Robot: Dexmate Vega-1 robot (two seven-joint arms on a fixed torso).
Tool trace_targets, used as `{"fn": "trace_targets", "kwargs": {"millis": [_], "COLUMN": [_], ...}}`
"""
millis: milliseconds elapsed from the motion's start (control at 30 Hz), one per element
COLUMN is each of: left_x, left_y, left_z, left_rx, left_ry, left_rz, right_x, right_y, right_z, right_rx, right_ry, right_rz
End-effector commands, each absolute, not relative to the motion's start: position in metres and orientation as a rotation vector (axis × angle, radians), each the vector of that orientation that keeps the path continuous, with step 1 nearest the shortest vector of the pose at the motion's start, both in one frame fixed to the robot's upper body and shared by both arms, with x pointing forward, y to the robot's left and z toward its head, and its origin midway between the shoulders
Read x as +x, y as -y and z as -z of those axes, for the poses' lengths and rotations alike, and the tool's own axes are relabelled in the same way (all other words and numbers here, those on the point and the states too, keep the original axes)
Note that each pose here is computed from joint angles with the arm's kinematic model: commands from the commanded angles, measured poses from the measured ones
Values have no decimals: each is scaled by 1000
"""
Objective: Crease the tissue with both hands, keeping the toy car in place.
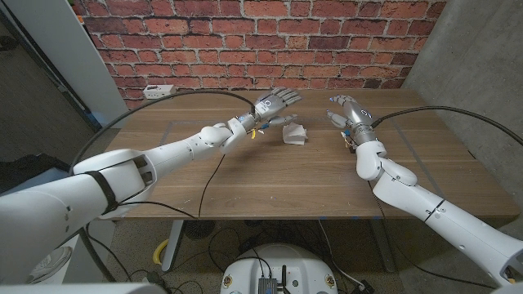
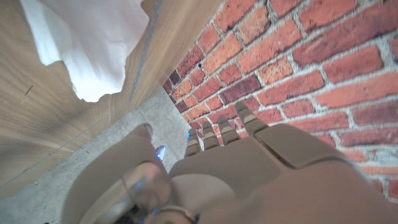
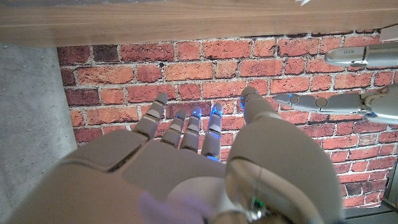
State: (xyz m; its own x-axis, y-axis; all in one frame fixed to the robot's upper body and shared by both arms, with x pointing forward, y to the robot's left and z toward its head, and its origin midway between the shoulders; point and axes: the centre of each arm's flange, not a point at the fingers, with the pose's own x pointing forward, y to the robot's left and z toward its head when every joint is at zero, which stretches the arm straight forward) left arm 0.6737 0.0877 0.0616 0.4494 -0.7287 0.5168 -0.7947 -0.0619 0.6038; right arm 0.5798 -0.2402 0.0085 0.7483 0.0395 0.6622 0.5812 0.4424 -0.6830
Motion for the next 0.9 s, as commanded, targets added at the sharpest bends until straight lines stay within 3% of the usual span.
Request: {"fn": "trace_targets", "kwargs": {"millis": [33,300,900], "left_x": [685,687,697], "left_y": [-85,-78,-72], "left_z": [-55,-50,-27], "left_rx": [1895,1933,1927], "left_ry": [939,840,735], "left_rz": [294,470,677], "right_x": [580,581,583], "right_y": [238,238,239], "right_z": [-9,-9,-9], "right_rx": [-1070,-1070,-1064], "right_ry": [677,678,668], "right_rz": [358,360,347]}}
